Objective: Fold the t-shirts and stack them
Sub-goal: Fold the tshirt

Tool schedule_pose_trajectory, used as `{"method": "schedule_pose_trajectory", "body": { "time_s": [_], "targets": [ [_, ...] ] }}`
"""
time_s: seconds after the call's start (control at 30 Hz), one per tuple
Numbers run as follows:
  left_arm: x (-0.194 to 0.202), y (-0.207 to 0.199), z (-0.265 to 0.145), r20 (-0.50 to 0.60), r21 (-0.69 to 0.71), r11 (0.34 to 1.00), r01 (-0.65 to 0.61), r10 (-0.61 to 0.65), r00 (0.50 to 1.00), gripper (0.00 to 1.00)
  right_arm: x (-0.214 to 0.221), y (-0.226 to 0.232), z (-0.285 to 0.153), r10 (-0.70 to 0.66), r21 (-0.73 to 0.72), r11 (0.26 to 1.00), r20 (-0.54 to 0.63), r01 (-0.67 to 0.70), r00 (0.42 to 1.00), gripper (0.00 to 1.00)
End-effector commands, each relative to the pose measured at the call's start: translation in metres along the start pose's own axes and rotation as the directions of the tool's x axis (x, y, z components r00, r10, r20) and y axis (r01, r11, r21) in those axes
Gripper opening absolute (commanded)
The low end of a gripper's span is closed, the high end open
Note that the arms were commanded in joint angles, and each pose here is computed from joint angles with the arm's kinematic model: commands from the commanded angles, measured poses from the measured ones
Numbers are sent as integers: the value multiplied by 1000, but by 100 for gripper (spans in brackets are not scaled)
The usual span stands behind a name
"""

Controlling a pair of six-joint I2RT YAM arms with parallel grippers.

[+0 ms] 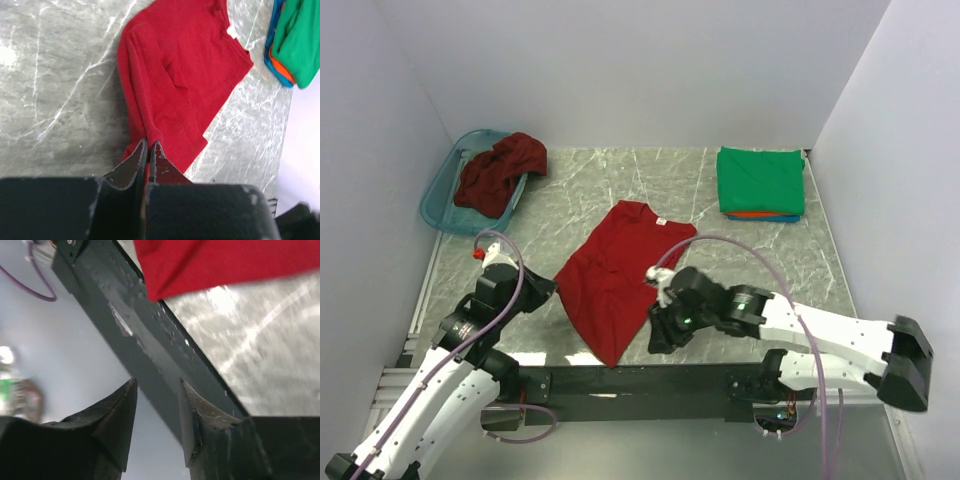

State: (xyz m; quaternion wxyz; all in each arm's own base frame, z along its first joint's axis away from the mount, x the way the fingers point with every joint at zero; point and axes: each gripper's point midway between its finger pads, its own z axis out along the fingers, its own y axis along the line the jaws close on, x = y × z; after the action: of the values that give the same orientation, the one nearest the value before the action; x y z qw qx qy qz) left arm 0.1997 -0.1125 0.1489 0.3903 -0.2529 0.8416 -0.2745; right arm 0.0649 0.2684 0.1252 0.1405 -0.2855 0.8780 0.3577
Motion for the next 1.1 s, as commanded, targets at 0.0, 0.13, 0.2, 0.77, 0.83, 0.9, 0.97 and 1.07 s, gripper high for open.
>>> {"method": "schedule_pose_trajectory", "body": {
  "time_s": [0.0,0.13,0.2,0.77,0.83,0.9,0.97,1.07],
  "targets": [
    [-8,4,-2,49,-27,998,51,-50,998,3,-38,11,21,-176,124,979,117,161,977,47],
    [-8,10,-1,54,-58,995,82,-79,995,4,-35,28,63,-339,180,928,47,326,940,56],
    [-6,11,-1,46,-62,995,84,-82,996,3,-32,34,88,-415,229,883,-23,409,909,57],
    [3,18,7,22,-90,990,107,-106,994,3,1,28,150,-510,294,782,-202,549,836,63],
    [3,19,7,23,-92,990,109,-107,994,3,5,27,151,-509,286,784,-211,551,834,63],
    [3,19,8,25,-95,989,110,-108,994,3,8,24,152,-508,288,781,-223,555,832,63],
    [3,21,8,28,-101,989,112,-110,994,3,10,22,153,-513,284,777,-231,562,827,62],
    [2,22,10,33,-105,988,115,-112,993,3,15,22,157,-514,264,780,-248,567,822,62]
  ]
}}
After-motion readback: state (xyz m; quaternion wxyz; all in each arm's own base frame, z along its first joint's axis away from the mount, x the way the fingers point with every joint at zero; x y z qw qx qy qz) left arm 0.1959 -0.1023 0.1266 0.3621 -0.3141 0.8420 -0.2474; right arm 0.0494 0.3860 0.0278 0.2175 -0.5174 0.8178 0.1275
